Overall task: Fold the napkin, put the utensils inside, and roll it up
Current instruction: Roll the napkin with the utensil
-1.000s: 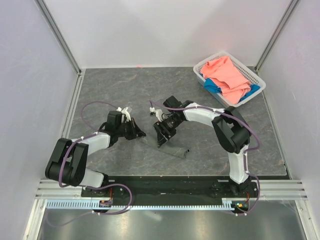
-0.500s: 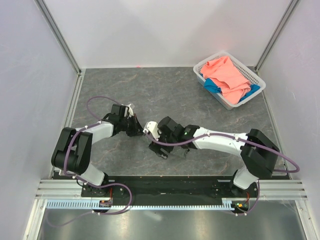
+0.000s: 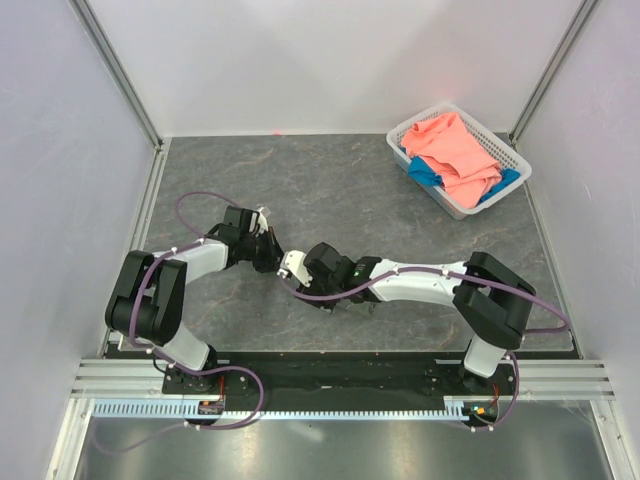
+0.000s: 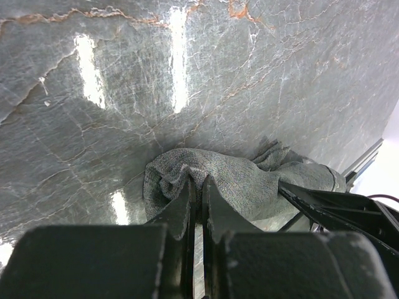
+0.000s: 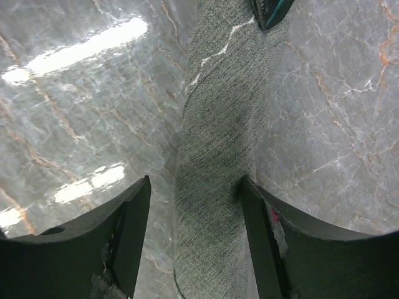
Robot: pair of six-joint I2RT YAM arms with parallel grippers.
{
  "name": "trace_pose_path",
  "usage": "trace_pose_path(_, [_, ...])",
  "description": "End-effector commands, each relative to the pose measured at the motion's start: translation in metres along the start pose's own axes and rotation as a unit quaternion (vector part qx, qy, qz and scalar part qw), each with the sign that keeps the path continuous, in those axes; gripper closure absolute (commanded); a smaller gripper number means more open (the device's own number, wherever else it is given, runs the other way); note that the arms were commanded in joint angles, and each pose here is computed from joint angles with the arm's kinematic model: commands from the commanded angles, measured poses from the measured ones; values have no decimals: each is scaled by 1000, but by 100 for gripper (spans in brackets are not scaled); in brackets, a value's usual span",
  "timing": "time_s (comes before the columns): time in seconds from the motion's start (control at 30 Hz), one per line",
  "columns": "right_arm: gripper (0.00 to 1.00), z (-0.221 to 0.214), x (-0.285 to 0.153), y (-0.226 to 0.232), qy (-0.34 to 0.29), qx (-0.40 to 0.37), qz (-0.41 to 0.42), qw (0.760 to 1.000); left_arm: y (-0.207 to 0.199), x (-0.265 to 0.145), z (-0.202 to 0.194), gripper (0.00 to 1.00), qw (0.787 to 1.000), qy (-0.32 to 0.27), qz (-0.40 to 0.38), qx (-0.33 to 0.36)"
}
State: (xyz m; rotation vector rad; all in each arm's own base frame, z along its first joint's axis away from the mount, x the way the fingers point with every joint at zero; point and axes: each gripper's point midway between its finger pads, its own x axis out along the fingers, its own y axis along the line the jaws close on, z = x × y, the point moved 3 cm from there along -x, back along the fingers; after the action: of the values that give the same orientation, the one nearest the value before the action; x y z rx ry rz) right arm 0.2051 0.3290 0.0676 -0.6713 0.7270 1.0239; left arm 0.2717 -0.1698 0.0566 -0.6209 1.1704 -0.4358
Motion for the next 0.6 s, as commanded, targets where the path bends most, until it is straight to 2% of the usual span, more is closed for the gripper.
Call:
trace_pose_path(0.0, [32, 13, 3, -16, -5, -17, -40, 999, 2, 2, -5, 96, 1000, 26, 2, 3])
trace_pose_path(0.27, [32, 4, 11, -29, 9, -6, -38, 999, -7, -5, 5, 67, 1000, 6, -5, 22])
trace_pose_path(0.37, [33, 0, 15, -32, 13, 1, -30, 999, -10, -10, 10, 59, 999, -11, 0, 31])
trace_pose_path(0.57, [34, -5, 19, -40, 14, 19, -11, 1000, -9, -19, 15, 50, 998, -43, 21, 41])
